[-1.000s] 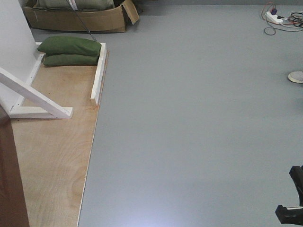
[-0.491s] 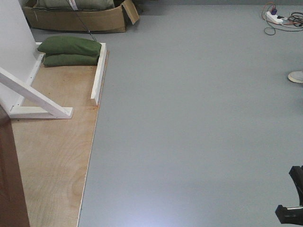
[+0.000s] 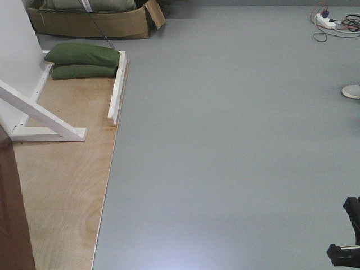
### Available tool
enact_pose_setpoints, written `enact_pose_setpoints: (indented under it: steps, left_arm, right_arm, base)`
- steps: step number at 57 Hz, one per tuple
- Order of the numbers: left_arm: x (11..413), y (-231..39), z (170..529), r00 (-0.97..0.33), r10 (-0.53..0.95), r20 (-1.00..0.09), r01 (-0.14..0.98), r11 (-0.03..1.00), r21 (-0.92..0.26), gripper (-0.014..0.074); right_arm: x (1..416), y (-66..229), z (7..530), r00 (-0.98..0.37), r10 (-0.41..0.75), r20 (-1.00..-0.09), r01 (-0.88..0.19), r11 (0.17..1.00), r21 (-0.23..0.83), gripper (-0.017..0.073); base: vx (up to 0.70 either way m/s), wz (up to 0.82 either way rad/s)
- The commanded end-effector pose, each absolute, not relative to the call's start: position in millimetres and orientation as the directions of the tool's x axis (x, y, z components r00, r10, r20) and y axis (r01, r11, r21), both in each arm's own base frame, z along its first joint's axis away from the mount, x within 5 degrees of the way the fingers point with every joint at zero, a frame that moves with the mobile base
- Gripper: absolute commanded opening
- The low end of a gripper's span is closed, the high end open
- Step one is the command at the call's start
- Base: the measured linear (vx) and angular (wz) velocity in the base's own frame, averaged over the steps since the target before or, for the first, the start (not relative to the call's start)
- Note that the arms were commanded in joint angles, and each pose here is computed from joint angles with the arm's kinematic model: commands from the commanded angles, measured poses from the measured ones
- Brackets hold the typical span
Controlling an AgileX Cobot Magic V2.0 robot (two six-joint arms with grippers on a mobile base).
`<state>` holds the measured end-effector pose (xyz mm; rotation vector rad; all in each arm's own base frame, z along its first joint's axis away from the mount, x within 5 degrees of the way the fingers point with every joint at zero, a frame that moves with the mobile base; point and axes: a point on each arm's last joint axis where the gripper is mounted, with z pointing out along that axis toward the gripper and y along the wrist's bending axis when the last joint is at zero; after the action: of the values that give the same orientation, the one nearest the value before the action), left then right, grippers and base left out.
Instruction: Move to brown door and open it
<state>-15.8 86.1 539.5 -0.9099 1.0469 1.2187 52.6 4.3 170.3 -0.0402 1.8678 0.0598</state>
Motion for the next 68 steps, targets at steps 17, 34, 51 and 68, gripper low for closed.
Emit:
enact_pose_setpoints:
  steps: [17,34,51,68]
  left_arm:
    - [49.2,102.6,543.5,-0.111,0.276,-0.955,-0.991,-0.1,0.087,0.0032]
    - [24.3,116.9,544.3,-0.095,0.185,-0.978,-0.949,-0.313,0.033,0.0032]
    - [36.6,156.2,514.9,0.109,0.002,-0.994,-0.932,-0.347,-0.103,0.0032]
    - [97.6,186.4,514.7,0.14,0.055,-0.989,-0.986,0.101,-0.134,0.0032]
  right_arm:
    - [54.2,3.8,175.7,-0.219,-0.002,-0.976,-0.056,0.998,0.01,0.0]
    - [54.2,3.8,175.7,-0.219,-0.002,-0.976,-0.056,0.998,0.01,0.0]
    - [54.2,3.8,175.7,-0.219,-0.002,-0.976,-0.056,0.998,0.01,0.0]
    - [54.2,3.8,175.7,-0.219,-0.002,-0.976,-0.056,0.998,0.01,0.0]
  base:
    - [0.0,0.0]
    - [0.0,0.0]
    - [0.0,0.0]
    - [0.0,0.0]
